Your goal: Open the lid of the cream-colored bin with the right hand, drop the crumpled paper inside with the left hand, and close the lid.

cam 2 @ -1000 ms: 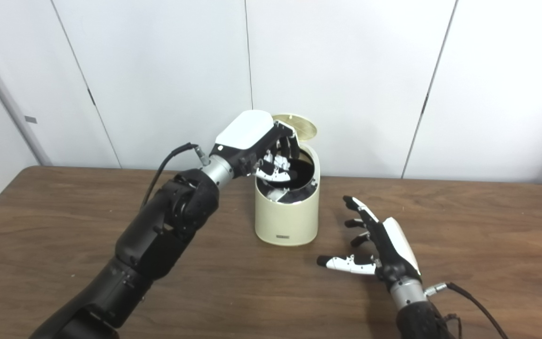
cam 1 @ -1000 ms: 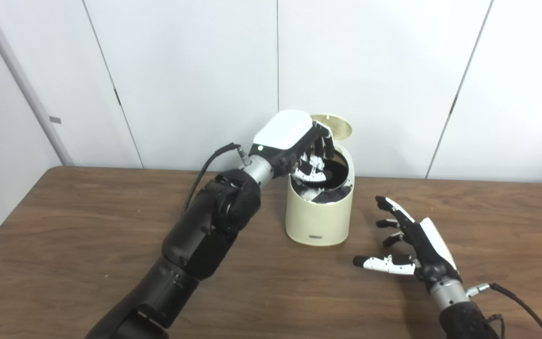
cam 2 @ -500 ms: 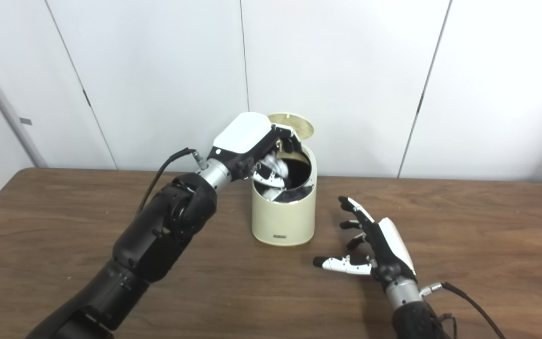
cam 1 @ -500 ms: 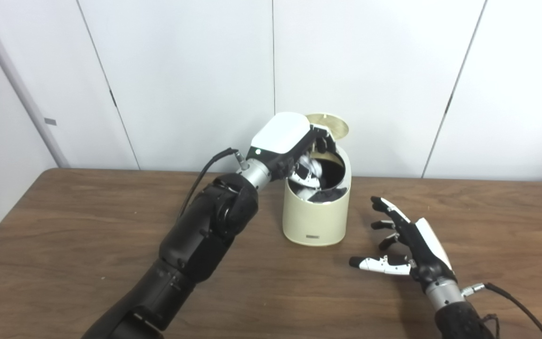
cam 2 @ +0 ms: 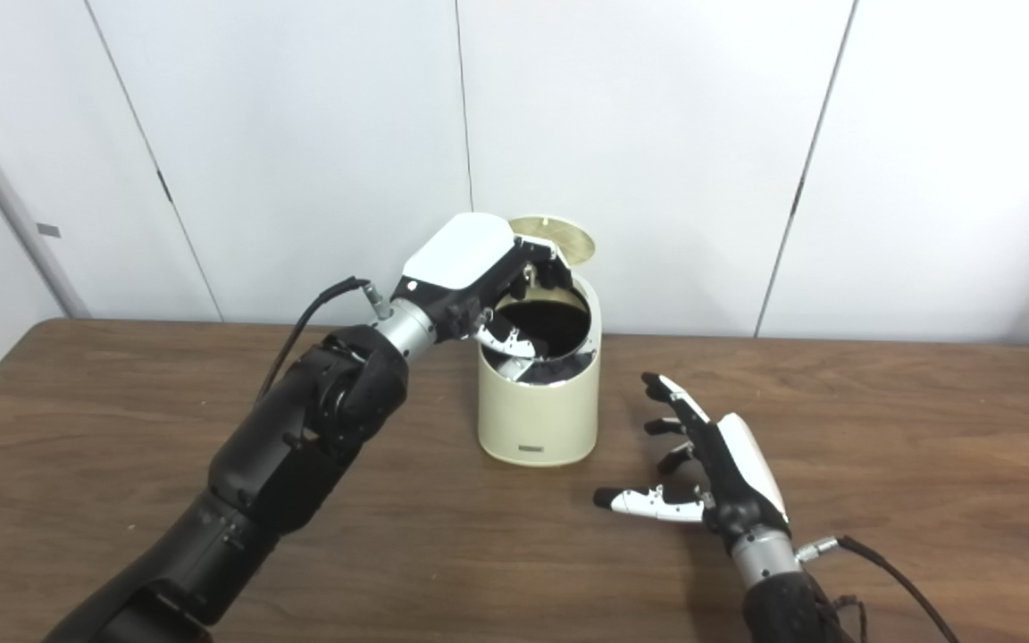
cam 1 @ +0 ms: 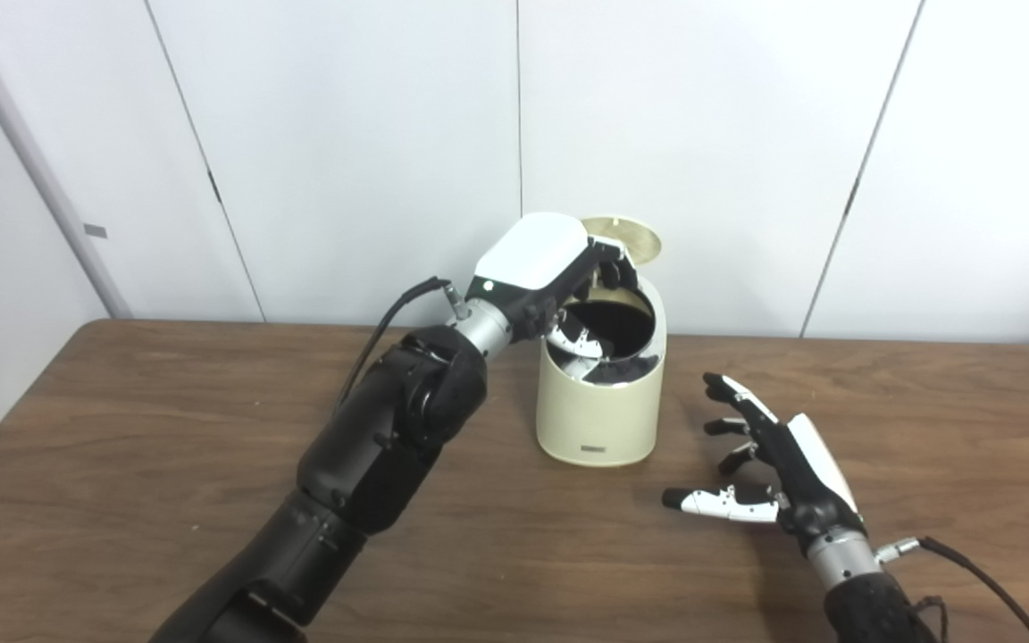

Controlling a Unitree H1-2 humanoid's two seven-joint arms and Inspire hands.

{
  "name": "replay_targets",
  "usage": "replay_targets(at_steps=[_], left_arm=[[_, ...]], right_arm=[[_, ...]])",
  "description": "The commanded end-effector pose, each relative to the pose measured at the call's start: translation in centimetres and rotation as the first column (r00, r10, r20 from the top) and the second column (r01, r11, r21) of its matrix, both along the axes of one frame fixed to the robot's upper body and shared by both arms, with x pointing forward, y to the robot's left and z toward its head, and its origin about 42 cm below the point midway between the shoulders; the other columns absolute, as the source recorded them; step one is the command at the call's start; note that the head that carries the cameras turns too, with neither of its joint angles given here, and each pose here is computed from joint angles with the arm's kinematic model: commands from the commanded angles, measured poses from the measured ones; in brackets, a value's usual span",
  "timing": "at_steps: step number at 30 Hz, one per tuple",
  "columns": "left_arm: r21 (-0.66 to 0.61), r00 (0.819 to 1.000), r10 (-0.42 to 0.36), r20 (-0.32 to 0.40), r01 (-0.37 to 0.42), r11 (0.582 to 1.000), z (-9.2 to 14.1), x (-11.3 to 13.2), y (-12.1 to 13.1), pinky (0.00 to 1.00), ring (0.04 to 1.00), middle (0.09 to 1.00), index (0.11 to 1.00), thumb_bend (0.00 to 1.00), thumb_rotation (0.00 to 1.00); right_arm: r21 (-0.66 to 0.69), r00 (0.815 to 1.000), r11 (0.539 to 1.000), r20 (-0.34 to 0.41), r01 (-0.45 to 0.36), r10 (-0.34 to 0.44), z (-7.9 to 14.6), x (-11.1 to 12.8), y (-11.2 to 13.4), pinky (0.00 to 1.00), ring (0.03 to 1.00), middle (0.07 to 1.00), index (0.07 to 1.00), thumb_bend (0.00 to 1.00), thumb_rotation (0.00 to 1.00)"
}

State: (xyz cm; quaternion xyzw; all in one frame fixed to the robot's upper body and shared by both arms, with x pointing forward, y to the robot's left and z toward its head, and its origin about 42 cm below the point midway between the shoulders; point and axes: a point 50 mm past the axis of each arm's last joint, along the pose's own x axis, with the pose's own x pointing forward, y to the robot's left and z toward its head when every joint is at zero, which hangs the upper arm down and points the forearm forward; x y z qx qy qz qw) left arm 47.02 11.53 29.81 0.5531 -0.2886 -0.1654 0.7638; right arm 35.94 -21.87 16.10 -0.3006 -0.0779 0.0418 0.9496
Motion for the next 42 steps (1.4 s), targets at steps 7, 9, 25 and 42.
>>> replay_targets(at_steps=[7,9,25,42], left_arm=[[-0.113,1.000,-0.017,0.012,0.018,0.993,3.0,-0.8,1.3,0.37,0.468,0.497,0.544,0.60,0.00],[-0.172,1.000,-0.012,-0.026,0.007,0.985,2.6,-1.4,2.4,0.35,0.447,0.471,0.533,0.53,0.00],[-0.666,0.967,0.242,-0.082,-0.234,0.709,-5.4,-7.4,13.2,0.40,0.527,0.495,0.498,0.52,0.00],[-0.791,0.936,0.108,-0.336,-0.342,0.508,-11.0,-10.3,13.4,0.47,0.589,0.685,0.498,0.51,0.07]], right_arm=[[0.016,0.997,1.000,0.075,-0.004,0.002,1.7,0.2,0.1,0.48,0.744,0.890,0.889,0.84,0.25],[0.013,0.997,1.000,0.076,0.003,-0.004,1.7,0.1,0.0,0.50,0.739,0.884,0.882,0.82,0.24],[0.020,0.995,0.999,0.094,0.038,-0.040,3.5,0.6,-1.5,0.56,0.754,0.877,0.885,0.77,0.27],[0.003,0.981,1.000,0.192,-0.027,0.026,6.2,2.4,-1.5,0.62,0.766,0.871,0.870,0.74,0.33]])
